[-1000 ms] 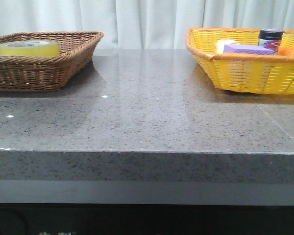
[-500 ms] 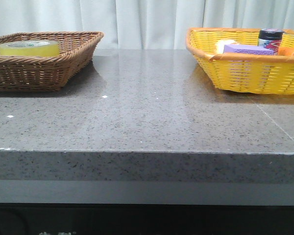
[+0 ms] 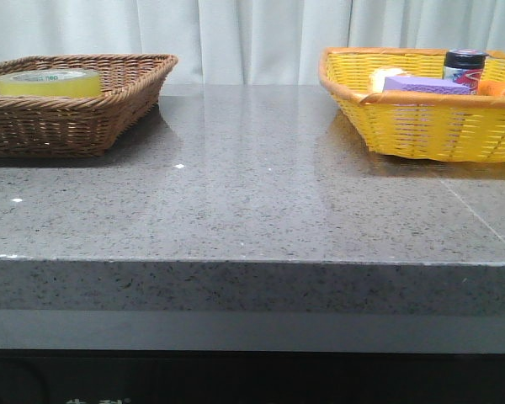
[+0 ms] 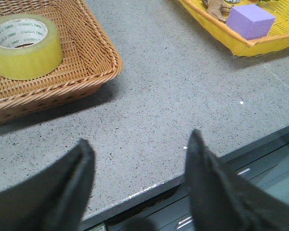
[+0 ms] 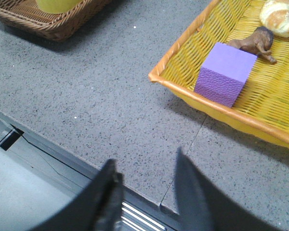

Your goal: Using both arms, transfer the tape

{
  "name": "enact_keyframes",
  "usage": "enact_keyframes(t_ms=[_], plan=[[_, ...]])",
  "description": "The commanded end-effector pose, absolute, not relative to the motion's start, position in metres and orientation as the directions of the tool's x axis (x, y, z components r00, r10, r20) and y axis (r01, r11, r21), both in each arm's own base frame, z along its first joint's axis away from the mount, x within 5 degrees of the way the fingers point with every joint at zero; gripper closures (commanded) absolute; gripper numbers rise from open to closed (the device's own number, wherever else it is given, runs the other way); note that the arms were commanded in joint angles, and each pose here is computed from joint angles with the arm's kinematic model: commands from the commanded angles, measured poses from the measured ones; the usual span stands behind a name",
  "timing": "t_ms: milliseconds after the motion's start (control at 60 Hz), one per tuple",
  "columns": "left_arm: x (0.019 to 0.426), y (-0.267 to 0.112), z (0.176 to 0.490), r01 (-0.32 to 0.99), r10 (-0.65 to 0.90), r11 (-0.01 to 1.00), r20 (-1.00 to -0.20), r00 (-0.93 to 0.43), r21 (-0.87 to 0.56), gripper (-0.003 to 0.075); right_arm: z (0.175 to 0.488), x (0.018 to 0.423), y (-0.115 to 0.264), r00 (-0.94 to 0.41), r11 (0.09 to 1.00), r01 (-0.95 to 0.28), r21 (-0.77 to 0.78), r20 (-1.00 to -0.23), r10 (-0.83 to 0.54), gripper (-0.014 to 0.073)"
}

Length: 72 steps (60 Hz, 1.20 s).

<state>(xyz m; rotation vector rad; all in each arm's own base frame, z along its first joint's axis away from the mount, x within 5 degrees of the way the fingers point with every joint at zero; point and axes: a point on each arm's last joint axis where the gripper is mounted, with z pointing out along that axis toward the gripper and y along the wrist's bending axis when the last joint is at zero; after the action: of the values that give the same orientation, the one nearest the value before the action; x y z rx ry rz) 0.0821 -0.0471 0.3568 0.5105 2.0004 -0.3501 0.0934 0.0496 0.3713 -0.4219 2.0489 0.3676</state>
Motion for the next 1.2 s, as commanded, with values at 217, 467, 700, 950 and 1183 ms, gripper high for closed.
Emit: enact_keyframes(t_ms=[217, 467, 700, 950, 1183], plan=[[0.084, -0.049, 0.372, 0.498, 0.139, 0.866, -0.932, -0.334, -0.050, 0.0741, 0.383, 0.094, 0.049, -0.413, 0.895, -0.439, 0.085, -0.903, -0.116, 0.0662], [0.084, -0.049, 0.372, 0.498, 0.139, 0.866, -0.932, -0.334, -0.050, 0.0741, 0.383, 0.094, 0.049, -0.413, 0.895, -0.439, 0.085, -0.903, -0.116, 0.0662], [0.084, -0.049, 0.372, 0.498, 0.139, 0.866, -0.932, -0.334, -0.050, 0.0741, 0.383, 0.094, 0.049, -0.413, 0.895, -0.439, 0.085, -0.903, -0.116, 0.0662], [0.068, -0.028, 0.349, 0.374, 0.034, 0.927, -0.992, -0.123, -0.015, 0.0741, 0.383, 0.094, 0.049, -0.413, 0.895, -0.439, 0.085, -0.903, -0.116, 0.0662], [0.060, -0.011, 0.279, 0.180, -0.051, 0.983, -0.995, 0.090, -0.034, 0.0741, 0.383, 0.094, 0.049, -0.413, 0.895, -0.439, 0.085, -0.903, -0.116, 0.0662]])
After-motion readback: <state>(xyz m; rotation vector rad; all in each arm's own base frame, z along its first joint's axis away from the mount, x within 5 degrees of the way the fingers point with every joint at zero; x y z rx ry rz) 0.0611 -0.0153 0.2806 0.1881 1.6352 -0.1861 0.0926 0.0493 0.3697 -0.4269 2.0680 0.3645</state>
